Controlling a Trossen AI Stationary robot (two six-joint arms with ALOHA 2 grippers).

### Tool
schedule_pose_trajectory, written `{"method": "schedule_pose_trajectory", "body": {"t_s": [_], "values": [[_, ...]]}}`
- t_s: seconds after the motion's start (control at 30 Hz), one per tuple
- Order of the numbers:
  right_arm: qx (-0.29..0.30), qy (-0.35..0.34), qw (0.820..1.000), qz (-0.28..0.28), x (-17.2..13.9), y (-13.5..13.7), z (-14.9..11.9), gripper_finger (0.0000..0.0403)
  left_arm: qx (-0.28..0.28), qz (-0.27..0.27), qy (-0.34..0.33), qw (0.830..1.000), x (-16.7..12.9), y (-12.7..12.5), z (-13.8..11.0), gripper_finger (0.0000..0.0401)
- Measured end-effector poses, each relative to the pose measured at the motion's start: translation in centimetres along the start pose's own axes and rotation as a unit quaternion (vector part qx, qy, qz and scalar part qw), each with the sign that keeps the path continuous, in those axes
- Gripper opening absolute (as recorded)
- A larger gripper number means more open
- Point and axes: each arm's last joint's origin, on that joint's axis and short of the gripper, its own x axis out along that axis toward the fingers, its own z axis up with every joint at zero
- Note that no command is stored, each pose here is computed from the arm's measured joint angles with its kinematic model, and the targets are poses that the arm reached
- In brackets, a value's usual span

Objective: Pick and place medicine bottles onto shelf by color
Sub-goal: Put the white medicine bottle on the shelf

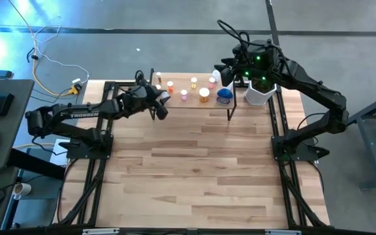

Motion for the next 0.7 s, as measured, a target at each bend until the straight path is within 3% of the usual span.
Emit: {"method": "schedule_pose_trajectory", "body": {"t_s": [0.17,0.7], "values": [[-0.002,0.000,1.000,0.000,0.00,0.00,0.00,0.0201,-0.031,-0.016,0.007,0.999,0.37,0.65,-0.20,0.0138],[-0.018,0.000,1.000,0.001,0.00,0.00,0.00,0.0201,-0.032,-0.015,0.014,0.999,0.73,0.67,-0.39,0.0159]]}}
